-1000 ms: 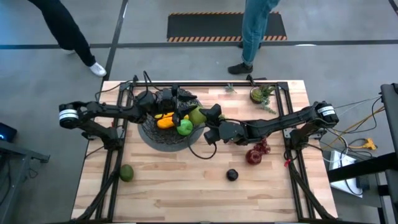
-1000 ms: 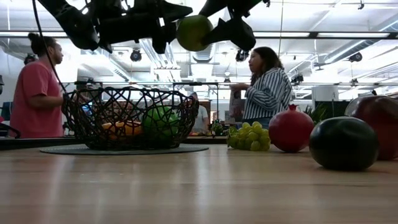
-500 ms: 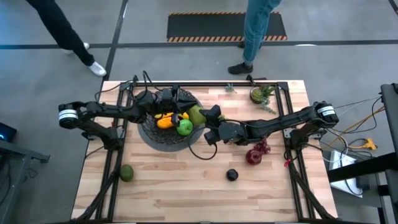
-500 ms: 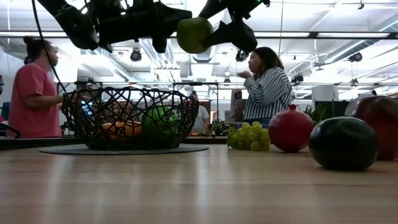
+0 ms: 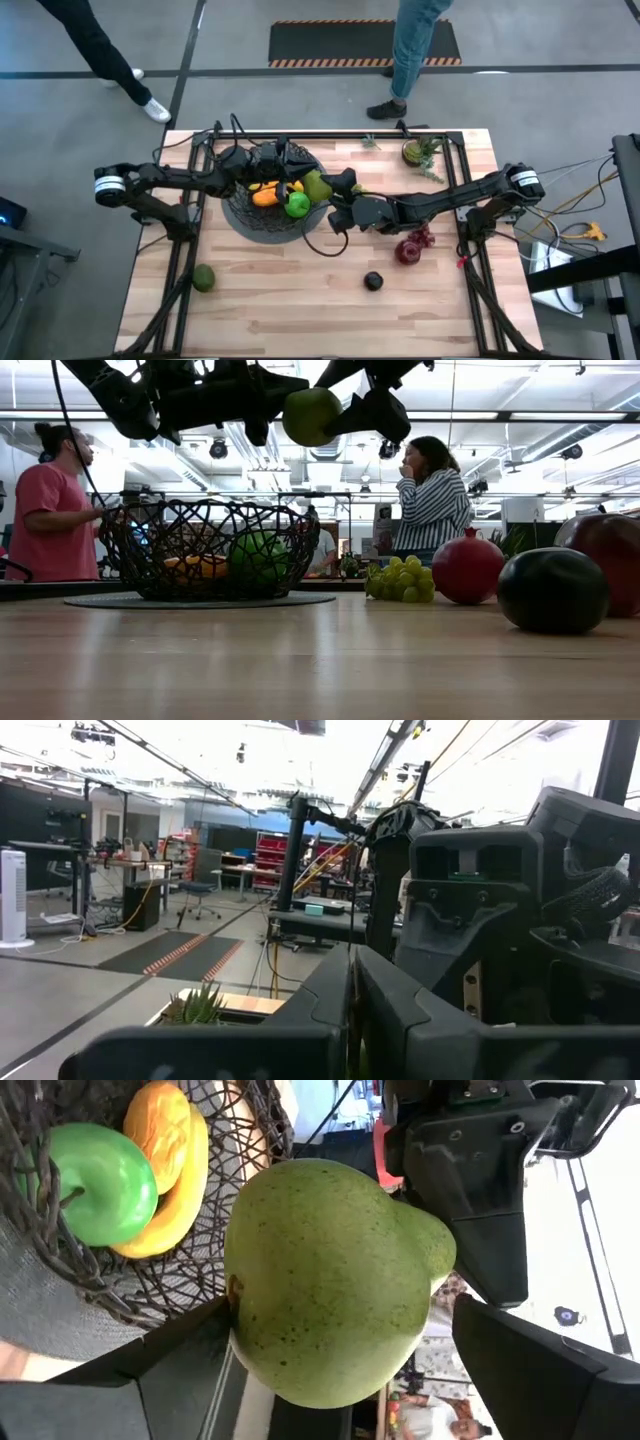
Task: Build produce basket
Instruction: Put the pear into the basket, then put the pomegranate into the basket
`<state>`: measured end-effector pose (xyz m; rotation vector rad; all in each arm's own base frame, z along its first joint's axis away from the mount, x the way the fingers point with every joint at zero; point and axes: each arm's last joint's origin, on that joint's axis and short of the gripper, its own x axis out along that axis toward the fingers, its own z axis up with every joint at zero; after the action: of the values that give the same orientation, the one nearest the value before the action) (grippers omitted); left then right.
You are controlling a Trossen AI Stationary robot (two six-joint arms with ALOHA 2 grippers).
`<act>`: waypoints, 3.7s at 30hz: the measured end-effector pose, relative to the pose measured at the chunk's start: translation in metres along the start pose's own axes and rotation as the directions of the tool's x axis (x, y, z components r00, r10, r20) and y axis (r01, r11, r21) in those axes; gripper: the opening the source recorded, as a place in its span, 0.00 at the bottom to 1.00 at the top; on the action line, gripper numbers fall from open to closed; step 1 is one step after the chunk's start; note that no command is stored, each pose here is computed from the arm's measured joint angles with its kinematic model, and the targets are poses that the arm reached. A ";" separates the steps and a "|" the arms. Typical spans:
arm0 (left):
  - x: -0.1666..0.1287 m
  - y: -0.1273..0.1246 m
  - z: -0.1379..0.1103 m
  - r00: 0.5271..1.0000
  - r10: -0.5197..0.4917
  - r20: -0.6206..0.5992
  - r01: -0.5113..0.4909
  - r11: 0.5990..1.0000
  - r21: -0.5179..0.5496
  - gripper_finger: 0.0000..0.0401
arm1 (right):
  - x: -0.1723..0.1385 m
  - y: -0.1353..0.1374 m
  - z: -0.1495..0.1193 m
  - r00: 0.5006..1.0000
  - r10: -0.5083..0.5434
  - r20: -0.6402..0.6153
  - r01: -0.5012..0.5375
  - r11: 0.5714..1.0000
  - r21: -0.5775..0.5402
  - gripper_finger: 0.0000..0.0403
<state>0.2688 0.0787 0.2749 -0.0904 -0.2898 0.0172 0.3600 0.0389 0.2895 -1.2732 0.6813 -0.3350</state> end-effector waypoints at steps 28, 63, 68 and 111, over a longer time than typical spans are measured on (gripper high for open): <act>-0.021 -0.008 0.021 0.994 0.045 -0.098 -0.039 0.997 0.068 0.00 | 0.000 0.008 -0.005 0.998 0.023 -0.063 0.003 0.921 0.389 0.90; -0.062 -0.001 -0.040 0.379 0.288 -0.879 -0.024 0.953 0.302 0.00 | -0.044 0.033 -0.093 0.991 0.120 0.052 -0.120 0.677 0.726 0.32; -0.052 0.007 -0.045 0.345 0.386 -0.856 -0.063 0.919 0.389 0.00 | -0.043 0.036 -0.093 0.991 0.125 0.049 -0.121 0.679 0.724 0.23; -0.040 -0.027 0.035 0.800 0.305 -0.516 -0.060 0.897 0.438 0.00 | -0.041 0.035 -0.091 0.994 0.093 0.064 -0.106 0.577 0.810 0.13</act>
<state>0.2206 0.0538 0.2990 0.2901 0.3423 0.2454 0.2659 0.0038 0.2551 -0.3313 0.4774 -0.4745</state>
